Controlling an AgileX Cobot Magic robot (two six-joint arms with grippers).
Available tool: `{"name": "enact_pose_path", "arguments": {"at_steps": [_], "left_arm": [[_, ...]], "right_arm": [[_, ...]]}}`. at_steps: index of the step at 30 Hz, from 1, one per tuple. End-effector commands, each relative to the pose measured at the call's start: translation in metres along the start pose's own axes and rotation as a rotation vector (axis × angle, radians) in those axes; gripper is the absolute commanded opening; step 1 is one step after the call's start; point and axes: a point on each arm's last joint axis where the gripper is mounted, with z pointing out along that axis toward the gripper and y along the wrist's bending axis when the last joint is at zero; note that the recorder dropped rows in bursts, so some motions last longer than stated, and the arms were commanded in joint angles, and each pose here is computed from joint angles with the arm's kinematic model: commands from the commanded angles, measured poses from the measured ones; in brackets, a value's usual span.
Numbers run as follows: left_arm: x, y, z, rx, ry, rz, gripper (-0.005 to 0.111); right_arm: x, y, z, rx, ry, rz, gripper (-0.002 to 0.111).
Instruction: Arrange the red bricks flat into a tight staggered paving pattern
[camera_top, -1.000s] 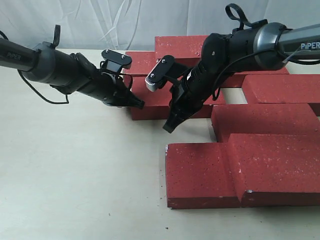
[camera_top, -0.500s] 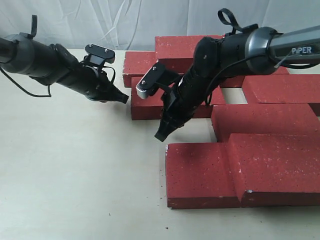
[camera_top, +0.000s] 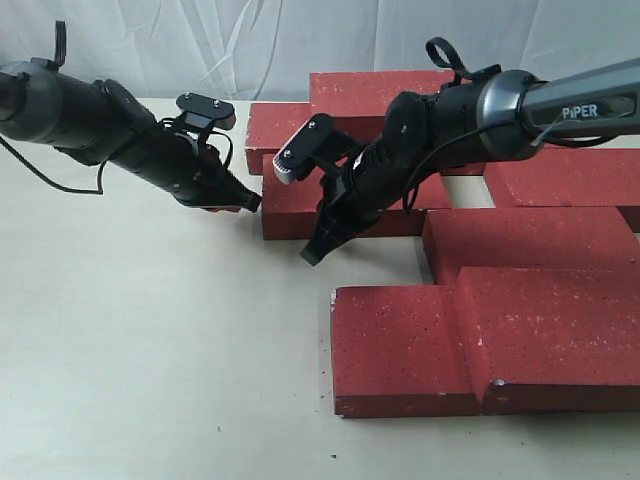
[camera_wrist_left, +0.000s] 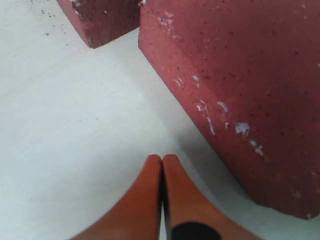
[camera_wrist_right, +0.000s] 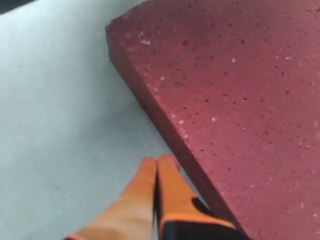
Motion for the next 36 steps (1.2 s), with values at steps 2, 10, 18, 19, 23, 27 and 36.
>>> {"name": "enact_pose_path", "arguments": {"at_steps": [2,10,18,19,23,27,36], "left_arm": [[-0.003,-0.004,-0.002,0.010,-0.010,-0.006,0.000],[-0.003,-0.004,-0.002,0.008,-0.012,-0.006,0.000],[-0.004,-0.003,-0.002,0.005,-0.014,-0.004,0.000],[-0.004,-0.003,-0.002,0.004,-0.016,-0.008,0.000],[-0.003,-0.004,0.001,0.017,-0.021,-0.054,0.000],[0.000,-0.004,0.013,0.003,-0.029,-0.028,0.000],[-0.007,-0.028,0.019,0.027,-0.046,0.007,0.000]], "right_arm": [[0.001,-0.006,0.008,0.043,-0.026,0.013,-0.001],[-0.001,-0.009,0.009,0.073,-0.055,0.016,-0.001],[0.001,-0.005,0.006,0.037,-0.024,0.015,-0.001],[0.000,-0.005,0.003,0.031,-0.021,0.014,-0.001],[-0.004,-0.001,-0.014,-0.009,-0.004,0.007,-0.001],[-0.004,0.004,-0.030,-0.053,0.042,-0.025,-0.001],[-0.002,-0.002,-0.052,0.021,0.115,-0.058,-0.001]]}}
